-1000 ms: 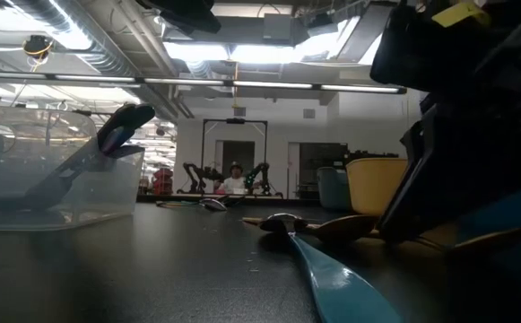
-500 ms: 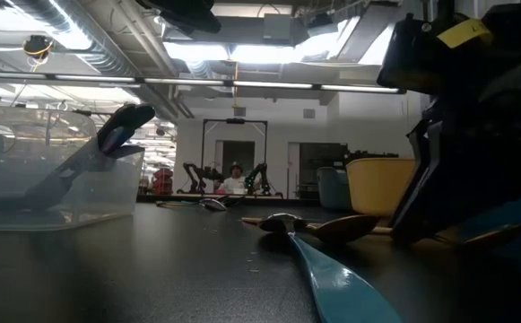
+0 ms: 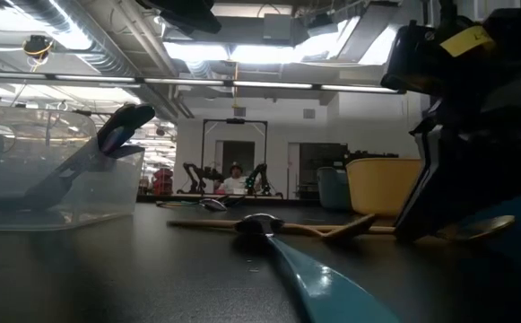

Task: Sort silverware by color (type)
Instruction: Put the yellow spoon into the blue bin

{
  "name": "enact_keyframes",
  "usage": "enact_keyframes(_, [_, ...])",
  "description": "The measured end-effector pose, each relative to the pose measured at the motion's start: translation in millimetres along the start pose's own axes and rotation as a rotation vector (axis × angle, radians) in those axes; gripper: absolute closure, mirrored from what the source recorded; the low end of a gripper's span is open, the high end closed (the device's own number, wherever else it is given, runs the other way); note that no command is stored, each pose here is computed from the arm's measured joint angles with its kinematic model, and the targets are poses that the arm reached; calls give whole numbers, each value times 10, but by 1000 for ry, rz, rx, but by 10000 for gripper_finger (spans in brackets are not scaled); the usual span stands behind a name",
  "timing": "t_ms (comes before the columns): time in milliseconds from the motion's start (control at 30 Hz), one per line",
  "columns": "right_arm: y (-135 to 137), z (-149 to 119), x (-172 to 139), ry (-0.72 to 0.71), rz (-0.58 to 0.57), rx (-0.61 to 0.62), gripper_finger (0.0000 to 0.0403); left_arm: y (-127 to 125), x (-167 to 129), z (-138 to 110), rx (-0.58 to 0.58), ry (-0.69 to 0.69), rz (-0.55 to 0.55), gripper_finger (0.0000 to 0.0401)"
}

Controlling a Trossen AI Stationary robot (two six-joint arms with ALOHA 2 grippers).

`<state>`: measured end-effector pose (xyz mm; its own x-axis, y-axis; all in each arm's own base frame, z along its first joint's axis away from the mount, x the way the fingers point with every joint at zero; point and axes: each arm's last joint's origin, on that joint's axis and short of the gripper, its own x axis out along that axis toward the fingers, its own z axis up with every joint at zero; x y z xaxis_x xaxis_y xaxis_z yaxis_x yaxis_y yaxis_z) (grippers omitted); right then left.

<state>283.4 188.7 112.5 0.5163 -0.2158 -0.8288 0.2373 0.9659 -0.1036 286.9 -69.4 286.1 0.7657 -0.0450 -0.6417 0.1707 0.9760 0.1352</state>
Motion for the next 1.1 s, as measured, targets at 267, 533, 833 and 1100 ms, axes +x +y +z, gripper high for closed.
enact_keyframes(267, [-2,-1,3,-11,-10,3,399,0,0,0,0,0,0,360])
enact_keyframes(533, [-12,28,-45,-19,6,12,400,0,0,0,0,0,0,360])
enact_keyframes(833, [-56,79,-164,-28,20,21,402,0,0,0,0,0,0,360])
enact_keyframes(1100, [-93,171,-322,-74,44,47,402,0,-1,1,0,-1,0,360])
